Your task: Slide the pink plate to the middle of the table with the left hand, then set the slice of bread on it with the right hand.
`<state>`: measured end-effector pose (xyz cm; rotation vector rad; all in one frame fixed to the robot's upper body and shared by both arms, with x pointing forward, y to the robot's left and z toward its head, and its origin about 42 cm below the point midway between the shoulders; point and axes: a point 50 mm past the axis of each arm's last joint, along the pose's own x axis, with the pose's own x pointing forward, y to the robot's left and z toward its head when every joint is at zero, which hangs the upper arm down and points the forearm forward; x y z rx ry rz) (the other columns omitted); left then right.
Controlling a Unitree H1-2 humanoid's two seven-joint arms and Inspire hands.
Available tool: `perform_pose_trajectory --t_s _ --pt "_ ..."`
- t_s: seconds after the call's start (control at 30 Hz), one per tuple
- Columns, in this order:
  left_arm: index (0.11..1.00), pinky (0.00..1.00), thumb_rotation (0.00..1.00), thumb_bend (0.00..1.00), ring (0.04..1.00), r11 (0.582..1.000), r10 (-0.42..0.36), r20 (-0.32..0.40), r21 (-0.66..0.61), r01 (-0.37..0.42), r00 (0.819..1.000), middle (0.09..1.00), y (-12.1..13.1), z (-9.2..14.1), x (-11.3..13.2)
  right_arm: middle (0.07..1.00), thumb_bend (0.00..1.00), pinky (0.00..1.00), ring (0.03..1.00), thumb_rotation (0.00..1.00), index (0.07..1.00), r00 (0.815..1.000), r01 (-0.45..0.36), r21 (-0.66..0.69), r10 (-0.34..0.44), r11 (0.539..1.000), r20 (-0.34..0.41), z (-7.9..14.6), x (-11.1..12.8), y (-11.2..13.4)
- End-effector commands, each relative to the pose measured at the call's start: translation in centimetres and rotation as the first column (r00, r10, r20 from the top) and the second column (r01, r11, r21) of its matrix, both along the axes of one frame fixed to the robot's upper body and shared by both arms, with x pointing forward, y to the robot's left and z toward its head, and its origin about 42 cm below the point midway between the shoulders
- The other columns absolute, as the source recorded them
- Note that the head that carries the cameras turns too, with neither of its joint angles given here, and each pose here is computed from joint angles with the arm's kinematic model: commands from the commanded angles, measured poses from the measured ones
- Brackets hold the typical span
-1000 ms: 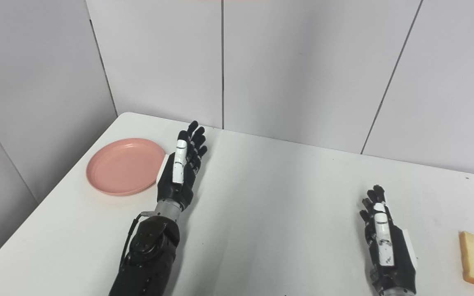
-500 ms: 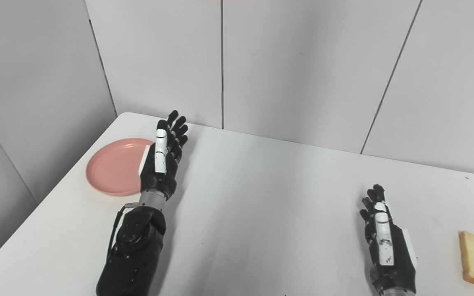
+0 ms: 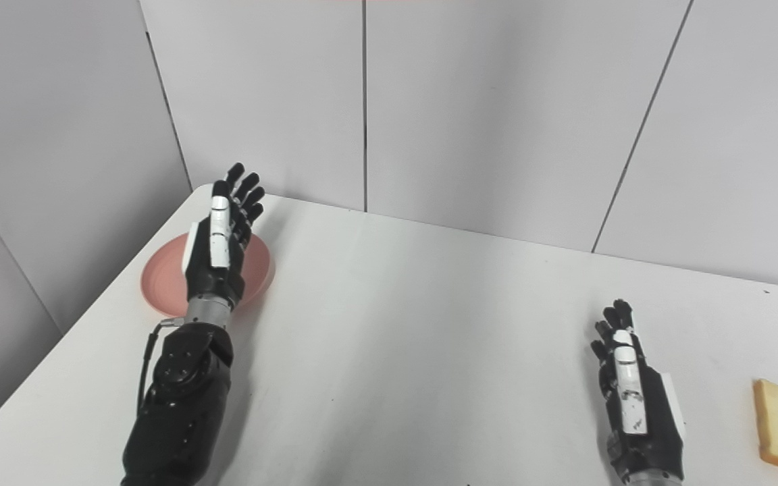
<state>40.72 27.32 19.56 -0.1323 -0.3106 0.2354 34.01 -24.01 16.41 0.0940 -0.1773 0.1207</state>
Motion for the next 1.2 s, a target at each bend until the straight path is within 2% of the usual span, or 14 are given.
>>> perform_pose_trajectory --t_s 0.0,0.13,0.27,0.7,1.17 --pt "0.902 0.92 1.00 0.72 0.887 1.000 0.009 0.119 0.026 -0.012 0.993 0.894 0.9 3.1 0.6 1.000 0.55 1.00 1.000 0.95 1.000 0.996 -0.019 0.002 0.018 1.000 0.088 2.0 0.5 0.3" --pt "0.904 0.90 1.00 0.71 0.892 0.998 0.043 0.140 0.040 -0.049 0.989 0.898 2.3 3.5 0.5 1.000 0.56 1.00 1.000 0.95 1.000 0.996 -0.015 0.000 0.015 1.000 0.088 2.0 0.4 0.3" --pt "0.872 0.87 1.00 0.72 0.860 0.989 0.120 0.138 0.065 -0.130 0.983 0.861 3.9 3.6 0.2 1.000 0.56 1.00 1.000 0.95 1.000 0.996 -0.016 -0.002 0.016 1.000 0.089 2.0 0.4 0.2" --pt "0.880 0.92 1.00 0.72 0.882 0.974 0.226 0.116 -0.001 -0.228 0.967 0.870 8.4 3.6 -0.8 1.000 0.55 1.00 1.000 0.96 1.000 0.995 -0.024 -0.001 0.024 1.000 0.093 1.9 0.4 0.1" --pt "0.877 0.92 1.00 0.71 0.874 0.944 0.327 0.079 -0.076 -0.321 0.942 0.846 12.3 2.8 -1.8 1.000 0.55 1.00 1.000 0.96 1.000 0.996 -0.024 -0.006 0.024 1.000 0.091 2.0 0.3 0.0"
